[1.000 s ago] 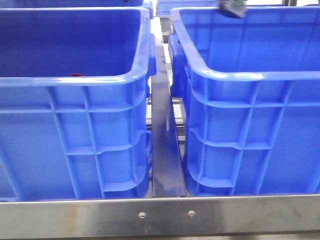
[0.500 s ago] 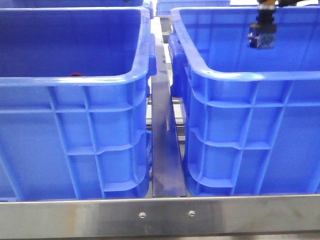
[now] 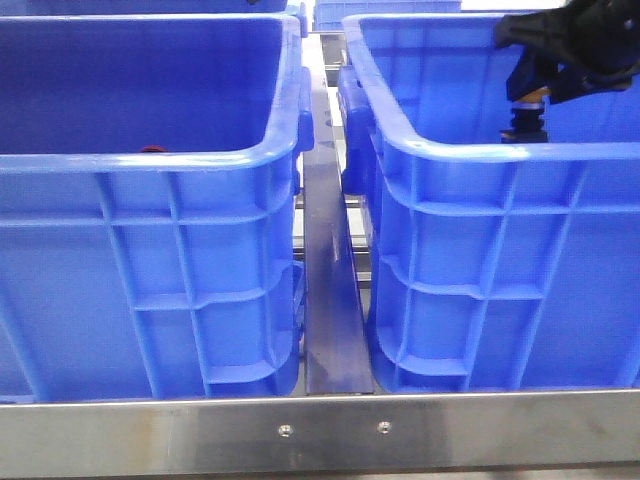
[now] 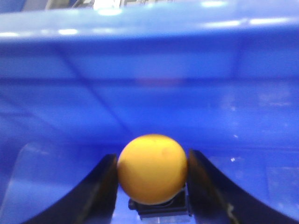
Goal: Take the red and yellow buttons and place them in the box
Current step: 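Lower the yellow button into the empty bin and open the right gripper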
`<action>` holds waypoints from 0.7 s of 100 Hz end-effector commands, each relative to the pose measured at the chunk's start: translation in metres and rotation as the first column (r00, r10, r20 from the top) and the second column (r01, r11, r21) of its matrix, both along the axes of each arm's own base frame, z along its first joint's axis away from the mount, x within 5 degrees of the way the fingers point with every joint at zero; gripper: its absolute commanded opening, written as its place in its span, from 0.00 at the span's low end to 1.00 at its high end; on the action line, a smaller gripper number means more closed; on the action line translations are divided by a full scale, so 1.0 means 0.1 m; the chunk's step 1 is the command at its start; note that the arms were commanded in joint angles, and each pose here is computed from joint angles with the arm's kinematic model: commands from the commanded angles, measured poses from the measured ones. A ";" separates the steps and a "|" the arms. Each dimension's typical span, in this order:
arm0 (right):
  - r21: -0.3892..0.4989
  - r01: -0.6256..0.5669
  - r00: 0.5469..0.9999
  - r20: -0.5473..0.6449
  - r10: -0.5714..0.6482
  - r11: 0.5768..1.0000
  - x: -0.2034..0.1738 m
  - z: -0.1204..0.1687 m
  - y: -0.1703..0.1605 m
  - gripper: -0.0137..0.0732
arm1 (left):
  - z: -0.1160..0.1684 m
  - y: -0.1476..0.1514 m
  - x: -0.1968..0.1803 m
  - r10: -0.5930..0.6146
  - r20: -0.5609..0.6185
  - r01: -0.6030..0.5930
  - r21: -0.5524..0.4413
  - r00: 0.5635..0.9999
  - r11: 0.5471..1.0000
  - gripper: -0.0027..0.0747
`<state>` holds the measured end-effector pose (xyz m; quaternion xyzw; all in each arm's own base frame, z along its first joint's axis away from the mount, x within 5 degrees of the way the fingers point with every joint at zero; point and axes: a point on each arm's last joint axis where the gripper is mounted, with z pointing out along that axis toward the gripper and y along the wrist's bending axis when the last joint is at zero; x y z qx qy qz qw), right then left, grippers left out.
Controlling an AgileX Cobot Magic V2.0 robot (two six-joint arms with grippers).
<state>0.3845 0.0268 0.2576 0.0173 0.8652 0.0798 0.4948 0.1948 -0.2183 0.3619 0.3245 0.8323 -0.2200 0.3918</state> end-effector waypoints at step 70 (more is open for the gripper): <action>0.032 -0.007 0.999 0.040 0.006 0.999 0.07 0.15 0.03 0.56 | 0.23 0.01 -0.04 0.010 0.053 -0.004 -0.108 0.999 0.994 0.68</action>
